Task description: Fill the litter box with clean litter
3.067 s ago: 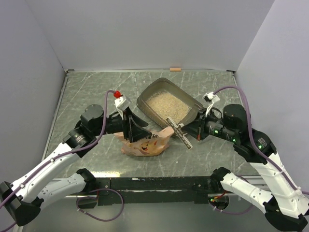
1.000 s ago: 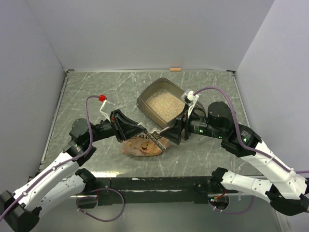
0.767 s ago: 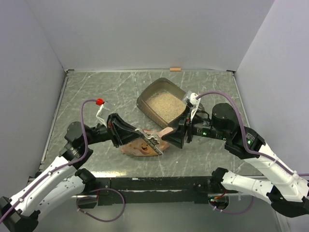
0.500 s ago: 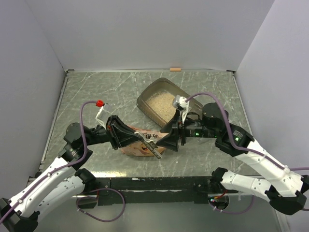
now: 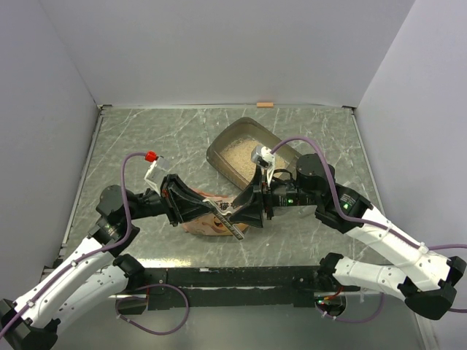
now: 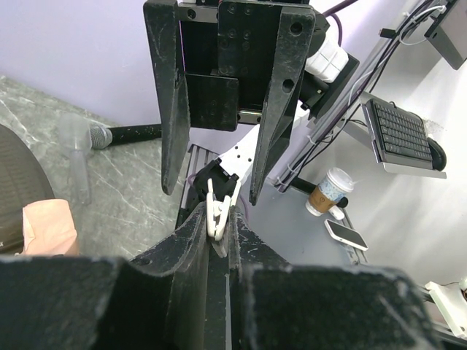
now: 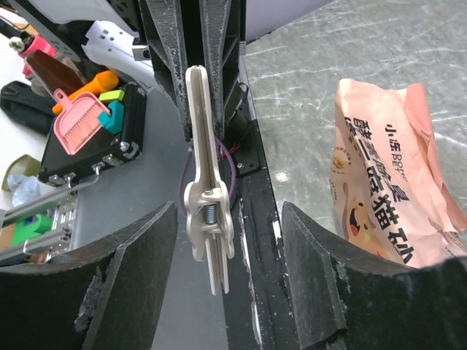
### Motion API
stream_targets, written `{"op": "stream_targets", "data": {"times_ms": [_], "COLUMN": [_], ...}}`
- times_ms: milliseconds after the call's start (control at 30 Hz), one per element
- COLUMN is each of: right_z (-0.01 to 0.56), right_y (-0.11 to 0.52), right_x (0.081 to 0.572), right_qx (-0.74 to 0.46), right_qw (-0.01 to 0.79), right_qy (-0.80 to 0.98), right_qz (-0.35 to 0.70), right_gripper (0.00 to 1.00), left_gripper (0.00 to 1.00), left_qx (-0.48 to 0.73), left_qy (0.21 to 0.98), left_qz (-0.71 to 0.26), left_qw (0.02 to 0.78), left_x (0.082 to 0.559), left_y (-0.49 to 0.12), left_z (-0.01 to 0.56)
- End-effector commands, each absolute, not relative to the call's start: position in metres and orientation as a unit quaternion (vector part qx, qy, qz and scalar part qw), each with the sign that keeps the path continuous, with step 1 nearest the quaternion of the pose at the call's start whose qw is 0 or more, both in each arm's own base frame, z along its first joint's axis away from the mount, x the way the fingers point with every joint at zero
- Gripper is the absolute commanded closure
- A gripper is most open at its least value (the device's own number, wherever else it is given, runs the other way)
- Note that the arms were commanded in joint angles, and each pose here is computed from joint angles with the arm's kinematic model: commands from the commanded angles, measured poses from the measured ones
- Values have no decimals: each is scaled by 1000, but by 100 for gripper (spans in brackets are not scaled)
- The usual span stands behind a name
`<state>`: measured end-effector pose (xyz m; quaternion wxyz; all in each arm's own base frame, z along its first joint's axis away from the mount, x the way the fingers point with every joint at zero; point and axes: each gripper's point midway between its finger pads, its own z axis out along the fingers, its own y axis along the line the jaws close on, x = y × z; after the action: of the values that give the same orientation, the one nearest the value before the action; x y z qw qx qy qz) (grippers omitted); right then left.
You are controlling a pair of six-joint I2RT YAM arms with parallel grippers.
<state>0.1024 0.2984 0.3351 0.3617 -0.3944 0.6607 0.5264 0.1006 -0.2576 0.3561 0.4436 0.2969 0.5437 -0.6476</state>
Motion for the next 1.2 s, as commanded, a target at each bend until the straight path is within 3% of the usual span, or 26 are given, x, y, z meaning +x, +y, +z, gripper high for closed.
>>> {"op": "stream_targets", "data": {"times_ms": [0, 367, 400, 467, 500, 533, 600, 667, 700, 1167], "right_z": [349, 342, 342, 341, 339, 340, 339, 341, 345, 354], "right_y": [302, 306, 306, 306, 305, 303, 300, 295, 292, 237], "right_x": [96, 93, 94, 97, 99, 100, 102, 105, 107, 148], "right_qx": [-407, -413, -412, -408, -405, -404, -398, -394, -390, -362], "right_qw": [374, 361, 362, 368, 372, 377, 387, 403, 412, 508], "right_qy": [631, 632, 633, 638, 643, 643, 651, 653, 652, 692], "right_qz": [544, 548, 546, 539, 534, 530, 517, 506, 503, 362], "right_gripper": [35, 39, 53, 92, 100, 100, 100, 100, 100, 100], "left_gripper": [91, 88, 87, 84, 79, 65, 49, 6, 1, 3], "left_qx": [308, 305, 305, 305, 305, 307, 321, 344, 351, 380], "left_qy": [528, 526, 525, 531, 533, 536, 545, 550, 551, 636], "left_qz": [-646, -648, -647, -643, -639, -635, -616, -586, -574, -385], "left_qw": [457, 459, 461, 460, 462, 464, 469, 485, 494, 551], "left_x": [98, 100, 100, 102, 103, 104, 105, 105, 106, 162], "left_y": [-256, -256, -256, -257, -257, -257, -256, -251, -249, -229], "left_z": [363, 366, 367, 364, 364, 364, 357, 355, 356, 301]}}
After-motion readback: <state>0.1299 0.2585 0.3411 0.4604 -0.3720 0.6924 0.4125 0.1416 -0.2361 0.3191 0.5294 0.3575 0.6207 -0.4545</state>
